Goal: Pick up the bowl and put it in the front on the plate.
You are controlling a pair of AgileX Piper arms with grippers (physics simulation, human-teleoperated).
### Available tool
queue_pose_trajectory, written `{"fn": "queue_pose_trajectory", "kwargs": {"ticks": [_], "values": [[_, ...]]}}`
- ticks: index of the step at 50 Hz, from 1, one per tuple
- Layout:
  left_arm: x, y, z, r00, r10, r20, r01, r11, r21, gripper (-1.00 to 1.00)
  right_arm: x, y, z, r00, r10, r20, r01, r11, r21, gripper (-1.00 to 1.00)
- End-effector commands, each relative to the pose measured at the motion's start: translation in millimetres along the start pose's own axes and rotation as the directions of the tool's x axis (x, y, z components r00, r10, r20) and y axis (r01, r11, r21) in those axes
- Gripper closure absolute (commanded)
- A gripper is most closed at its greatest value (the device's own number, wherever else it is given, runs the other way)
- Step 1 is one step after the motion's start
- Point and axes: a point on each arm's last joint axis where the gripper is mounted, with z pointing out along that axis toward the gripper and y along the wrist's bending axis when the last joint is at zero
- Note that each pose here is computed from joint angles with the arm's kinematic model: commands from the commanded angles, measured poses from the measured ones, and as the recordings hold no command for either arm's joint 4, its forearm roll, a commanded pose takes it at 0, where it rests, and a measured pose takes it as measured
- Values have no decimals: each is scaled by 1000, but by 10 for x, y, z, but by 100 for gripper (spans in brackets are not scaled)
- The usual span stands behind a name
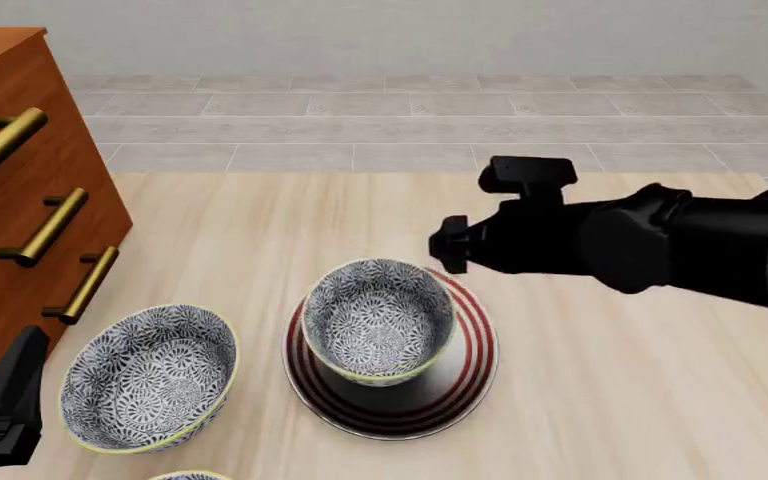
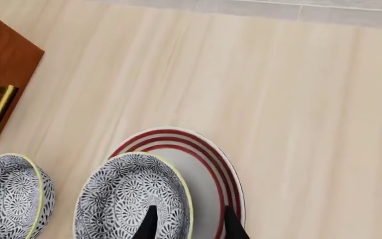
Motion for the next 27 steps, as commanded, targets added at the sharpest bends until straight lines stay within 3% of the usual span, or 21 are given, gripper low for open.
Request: {"fn": "queue_pose_trajectory", "kwargs": {"ticks": [1, 3, 5, 7, 8, 13, 17, 20, 24, 27], "values": [[0, 0, 0, 1000, 0, 0, 0, 1000, 0, -100, -228, 27, -163, 997, -42, 66, 43, 999, -7, -100], [0, 0, 0, 1000, 0, 0, 0, 1000, 0, -100, -274, 44, -206, 993, -79, 88, 80, 997, -10, -100], [0, 0, 0, 1000, 0, 0, 0, 1000, 0, -100, -359, -27, -254, 980, -162, 118, 161, 987, 18, -100], [0, 0, 0, 1000, 0, 0, 0, 1000, 0, -100, -348, 17, -264, 974, -188, 127, 188, 982, 9, -100], [0, 0, 0, 1000, 0, 0, 0, 1000, 0, -100, -352, 37, -283, 962, -232, 143, 234, 972, 9, -100], [0, 0, 0, 1000, 0, 0, 0, 1000, 0, -100, -373, 54, -336, 945, -271, 185, 274, 962, 12, -100], [0, 0, 0, 1000, 0, 0, 0, 1000, 0, -100, -386, 61, -404, 938, -261, 229, 266, 964, 8, -100], [0, 0, 0, 1000, 0, 0, 0, 1000, 0, -100, -363, 74, -468, 917, -297, 266, 305, 952, 13, -100], [0, 0, 0, 1000, 0, 0, 0, 1000, 0, -100, -380, 77, -591, 911, -251, 326, 266, 964, 0, -100], [0, 0, 0, 1000, 0, 0, 0, 1000, 0, -100, -391, 100, -686, 891, -257, 375, 278, 960, -2, -100]]}}
